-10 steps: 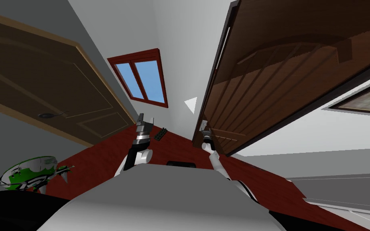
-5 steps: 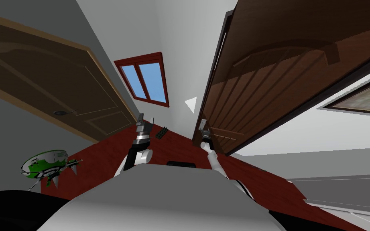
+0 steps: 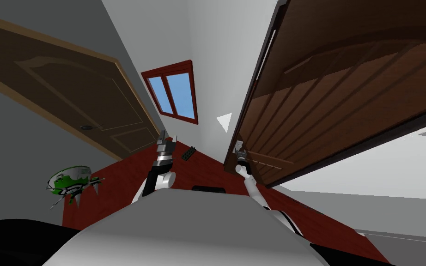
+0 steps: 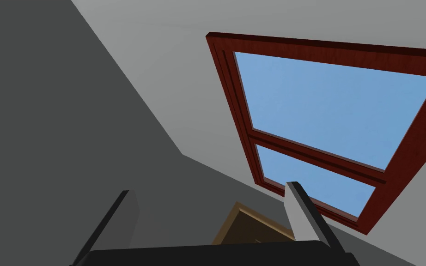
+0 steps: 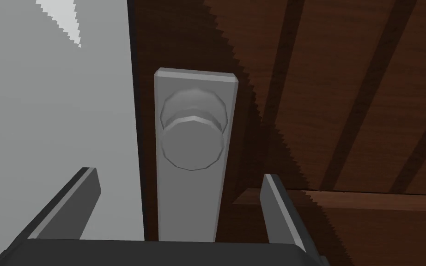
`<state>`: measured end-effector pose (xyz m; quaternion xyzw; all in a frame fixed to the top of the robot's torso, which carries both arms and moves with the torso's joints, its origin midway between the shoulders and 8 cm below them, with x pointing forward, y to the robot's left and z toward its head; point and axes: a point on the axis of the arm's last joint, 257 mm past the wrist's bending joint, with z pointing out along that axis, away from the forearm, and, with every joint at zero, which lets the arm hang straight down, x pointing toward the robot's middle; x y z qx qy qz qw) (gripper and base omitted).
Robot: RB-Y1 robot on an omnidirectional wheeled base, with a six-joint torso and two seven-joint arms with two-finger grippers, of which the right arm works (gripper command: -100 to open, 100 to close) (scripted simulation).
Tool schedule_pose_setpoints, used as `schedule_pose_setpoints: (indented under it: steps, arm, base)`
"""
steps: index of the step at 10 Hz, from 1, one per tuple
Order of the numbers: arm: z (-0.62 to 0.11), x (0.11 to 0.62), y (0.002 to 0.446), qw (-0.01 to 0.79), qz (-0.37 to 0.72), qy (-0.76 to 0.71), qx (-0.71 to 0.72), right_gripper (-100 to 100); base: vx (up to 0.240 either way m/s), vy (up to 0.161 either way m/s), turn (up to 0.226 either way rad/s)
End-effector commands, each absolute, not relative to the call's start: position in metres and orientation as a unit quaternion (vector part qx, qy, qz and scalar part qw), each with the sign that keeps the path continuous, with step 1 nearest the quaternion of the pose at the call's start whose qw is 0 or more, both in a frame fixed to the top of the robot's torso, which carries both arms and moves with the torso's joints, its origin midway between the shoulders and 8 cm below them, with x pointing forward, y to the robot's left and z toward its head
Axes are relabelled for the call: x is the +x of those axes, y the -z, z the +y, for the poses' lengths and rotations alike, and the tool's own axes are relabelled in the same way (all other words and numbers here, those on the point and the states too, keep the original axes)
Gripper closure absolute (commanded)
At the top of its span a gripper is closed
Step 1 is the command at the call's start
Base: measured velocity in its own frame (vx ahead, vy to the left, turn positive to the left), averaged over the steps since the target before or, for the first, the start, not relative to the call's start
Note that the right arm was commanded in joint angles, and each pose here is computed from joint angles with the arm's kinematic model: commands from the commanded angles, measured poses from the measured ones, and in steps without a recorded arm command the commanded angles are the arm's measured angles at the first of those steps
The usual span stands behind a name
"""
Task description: Pull the door open
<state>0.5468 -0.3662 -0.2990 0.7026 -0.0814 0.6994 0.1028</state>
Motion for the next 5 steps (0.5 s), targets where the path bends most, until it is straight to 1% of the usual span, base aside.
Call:
schedule_pose_setpoints:
  steps: [1, 3, 4, 5]
  arm:
    - [-0.396, 0.538, 0.299, 0.113, -0.094, -0.699, 0.7, -100]
    - [-0.42, 0.532, 0.297, 0.122, -0.103, -0.698, 0.698, -100]
    - [-0.43, 0.528, 0.296, 0.126, -0.106, -0.698, 0.697, -100]
    - [-0.421, 0.53, 0.297, 0.123, -0.104, -0.698, 0.698, -100]
  base:
    - [0.193, 0.027, 0.2]
    - [0.183, 0.012, 0.124]
    - [0.16, -0.015, 0.12]
    - [0.067, -0.012, 0.021]
